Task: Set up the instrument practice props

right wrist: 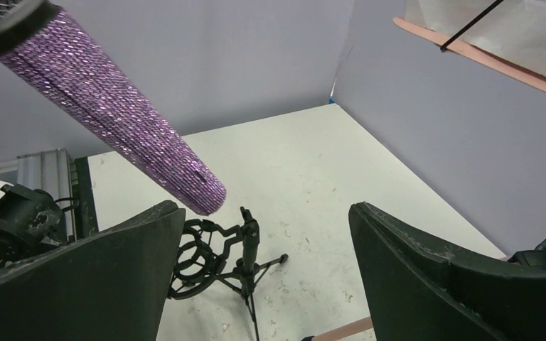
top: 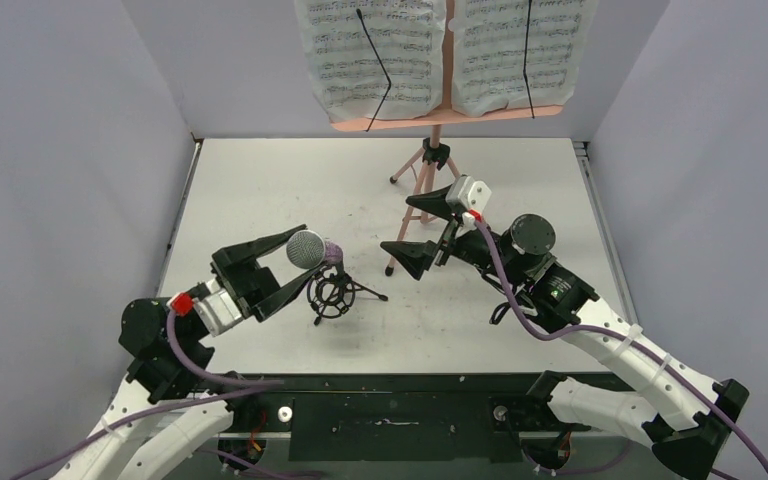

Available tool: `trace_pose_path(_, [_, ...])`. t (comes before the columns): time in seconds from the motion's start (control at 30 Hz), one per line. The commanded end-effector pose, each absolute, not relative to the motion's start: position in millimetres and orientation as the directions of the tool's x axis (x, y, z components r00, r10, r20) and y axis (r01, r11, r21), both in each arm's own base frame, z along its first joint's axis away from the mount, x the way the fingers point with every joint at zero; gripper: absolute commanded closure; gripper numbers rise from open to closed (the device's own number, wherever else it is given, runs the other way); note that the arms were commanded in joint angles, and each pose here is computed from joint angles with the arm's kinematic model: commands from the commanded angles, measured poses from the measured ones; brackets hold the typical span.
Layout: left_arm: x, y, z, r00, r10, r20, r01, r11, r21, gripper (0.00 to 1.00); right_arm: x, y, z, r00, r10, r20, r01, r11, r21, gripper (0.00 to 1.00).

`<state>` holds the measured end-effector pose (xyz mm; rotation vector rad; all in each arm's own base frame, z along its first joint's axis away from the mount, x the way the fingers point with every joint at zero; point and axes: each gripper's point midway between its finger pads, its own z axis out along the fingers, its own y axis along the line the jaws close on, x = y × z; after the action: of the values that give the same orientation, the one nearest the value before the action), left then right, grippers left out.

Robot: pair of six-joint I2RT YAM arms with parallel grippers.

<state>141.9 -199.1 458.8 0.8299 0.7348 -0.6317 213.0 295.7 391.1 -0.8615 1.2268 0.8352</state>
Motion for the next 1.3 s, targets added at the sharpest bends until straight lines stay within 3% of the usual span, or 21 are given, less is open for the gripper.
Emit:
trace_pose_path(0.0, [116, -184, 459, 0.651, -0.201, -0.732, 0.704, 0.519, 0.485, 1.00, 214, 292, 393, 0.170, 0.072, -0.983, -0.882, 0.457, -0.119, 0.10])
trace_pose_path(0.37, [91, -172, 437, 0.591, -0.225, -0.774, 0.759, 0.479, 0.440, 1.00, 221, 297, 381, 0.140, 0.056, -0.988, -0.881, 0.462, -0.099, 0.10])
trace_pose_path(1.27, [121, -186, 401, 0.597, -0.170, -0.784, 0.736, 0.505, 0.451, 1.00, 224, 295, 380, 0.129, 0.045, -0.991, -0.874, 0.477, -0.092, 0.10])
